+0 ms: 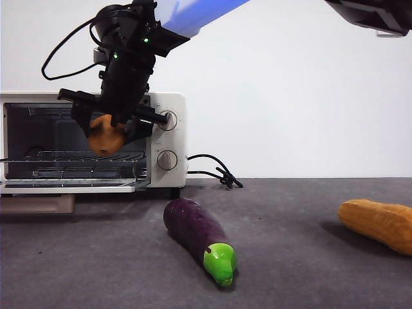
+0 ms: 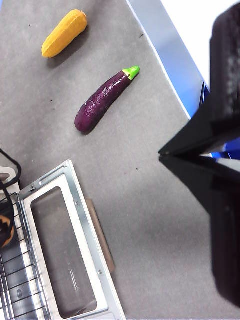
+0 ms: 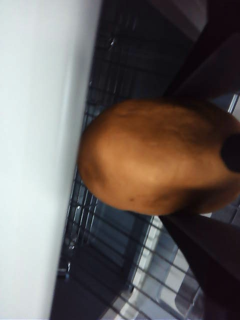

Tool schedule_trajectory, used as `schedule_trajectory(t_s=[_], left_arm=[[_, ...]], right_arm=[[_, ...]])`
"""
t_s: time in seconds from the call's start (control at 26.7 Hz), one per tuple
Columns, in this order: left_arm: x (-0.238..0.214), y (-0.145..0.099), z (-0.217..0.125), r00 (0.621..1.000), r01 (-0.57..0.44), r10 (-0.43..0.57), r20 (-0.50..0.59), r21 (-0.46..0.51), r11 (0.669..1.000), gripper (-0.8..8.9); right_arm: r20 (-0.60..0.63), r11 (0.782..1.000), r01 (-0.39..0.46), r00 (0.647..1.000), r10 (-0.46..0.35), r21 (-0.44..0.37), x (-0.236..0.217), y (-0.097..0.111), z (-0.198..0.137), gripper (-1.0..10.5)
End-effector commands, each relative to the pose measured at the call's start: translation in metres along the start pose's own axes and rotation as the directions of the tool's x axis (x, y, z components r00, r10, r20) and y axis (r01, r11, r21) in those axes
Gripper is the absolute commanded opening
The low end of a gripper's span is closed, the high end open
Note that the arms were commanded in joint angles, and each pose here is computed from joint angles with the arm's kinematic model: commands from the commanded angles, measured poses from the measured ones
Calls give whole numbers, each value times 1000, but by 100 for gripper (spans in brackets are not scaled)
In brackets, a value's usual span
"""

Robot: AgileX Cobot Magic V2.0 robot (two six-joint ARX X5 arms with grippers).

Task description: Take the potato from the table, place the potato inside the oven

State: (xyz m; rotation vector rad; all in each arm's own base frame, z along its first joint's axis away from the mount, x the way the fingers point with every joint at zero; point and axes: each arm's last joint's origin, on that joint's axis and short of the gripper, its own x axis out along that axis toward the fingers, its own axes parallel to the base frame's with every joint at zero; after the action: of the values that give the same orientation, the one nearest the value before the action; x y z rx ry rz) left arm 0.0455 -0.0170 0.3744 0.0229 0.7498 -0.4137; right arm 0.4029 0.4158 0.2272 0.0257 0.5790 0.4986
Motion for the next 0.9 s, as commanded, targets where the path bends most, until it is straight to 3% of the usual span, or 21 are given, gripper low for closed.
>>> schedule_trajectory(t_s=[0.04, 0.37, 0.64, 0.9], left_arm=[[1, 0, 0, 1000, -1, 1, -3, 13, 1000, -4], [1, 0, 0, 1000, -1, 1, -3, 12, 1000, -4], [1, 0, 0, 1000, -1, 1, -3, 12, 1000, -4], [2, -1, -1, 1000, 10, -10, -5, 23, 1000, -4]], right_arm=[[-16, 1000, 5, 1000, -5, 13, 12, -1, -12, 236], [-43, 1000, 17, 999, -16, 20, 12, -2, -15, 264], [-56, 999, 28, 998, -27, 16, 12, -3, -16, 517], [-62, 1000, 20, 998, -19, 13, 11, 1, -17, 517]])
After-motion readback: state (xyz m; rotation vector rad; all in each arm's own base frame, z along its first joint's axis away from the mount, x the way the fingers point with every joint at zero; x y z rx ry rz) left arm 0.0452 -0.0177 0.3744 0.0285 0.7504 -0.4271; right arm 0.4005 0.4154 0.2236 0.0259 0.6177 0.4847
